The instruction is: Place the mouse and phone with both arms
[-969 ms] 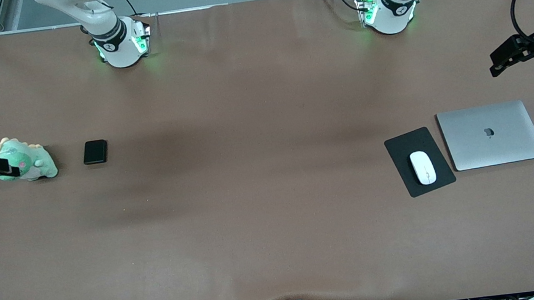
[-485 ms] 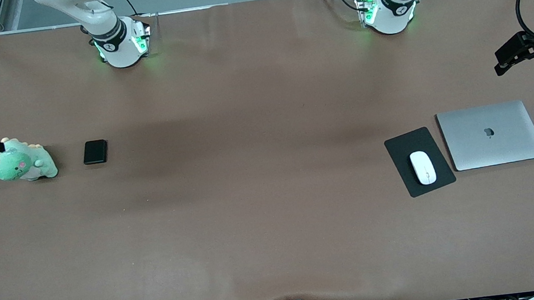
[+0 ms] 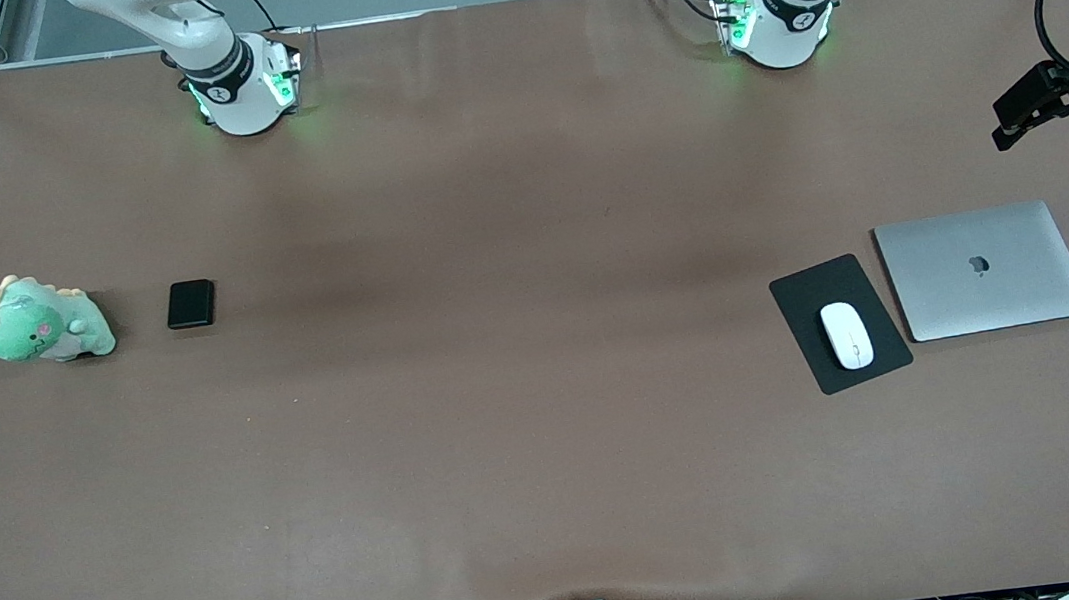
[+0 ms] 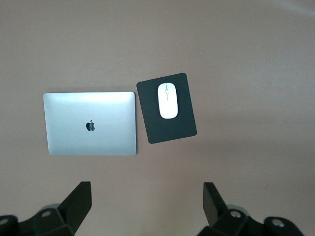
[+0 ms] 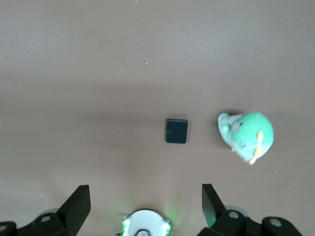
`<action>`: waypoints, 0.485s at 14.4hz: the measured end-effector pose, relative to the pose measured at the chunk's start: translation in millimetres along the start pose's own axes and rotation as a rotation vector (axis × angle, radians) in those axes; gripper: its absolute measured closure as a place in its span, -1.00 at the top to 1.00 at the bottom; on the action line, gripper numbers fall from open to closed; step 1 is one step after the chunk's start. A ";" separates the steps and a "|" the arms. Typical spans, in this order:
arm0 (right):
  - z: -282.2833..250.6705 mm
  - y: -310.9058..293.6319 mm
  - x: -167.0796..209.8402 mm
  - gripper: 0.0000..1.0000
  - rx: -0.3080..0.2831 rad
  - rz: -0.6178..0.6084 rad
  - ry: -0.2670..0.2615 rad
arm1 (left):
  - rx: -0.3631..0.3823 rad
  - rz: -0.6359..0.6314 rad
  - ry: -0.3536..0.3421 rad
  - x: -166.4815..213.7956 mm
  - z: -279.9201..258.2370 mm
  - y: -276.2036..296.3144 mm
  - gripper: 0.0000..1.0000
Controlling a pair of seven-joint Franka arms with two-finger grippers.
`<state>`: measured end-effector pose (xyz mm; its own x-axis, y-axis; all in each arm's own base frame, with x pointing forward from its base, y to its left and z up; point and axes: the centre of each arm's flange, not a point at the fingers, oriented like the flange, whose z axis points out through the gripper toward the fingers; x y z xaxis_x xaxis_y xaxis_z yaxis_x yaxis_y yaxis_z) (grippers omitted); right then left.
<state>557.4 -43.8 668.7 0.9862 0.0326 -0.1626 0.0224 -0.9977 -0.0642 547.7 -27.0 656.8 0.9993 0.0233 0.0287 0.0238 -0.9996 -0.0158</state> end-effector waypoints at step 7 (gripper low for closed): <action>14.1 -8.9 -33.5 1.00 0.001 0.050 -0.002 | 0.000 0.002 0.005 -0.1 -2.4 1.3 1.00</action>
<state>521.9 -35.2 660.8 0.9857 -0.0170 -0.1676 -0.0270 -0.9980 -0.0574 547.5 -28.4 659.1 0.9992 0.0208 0.0337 0.0214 -0.9997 -0.0154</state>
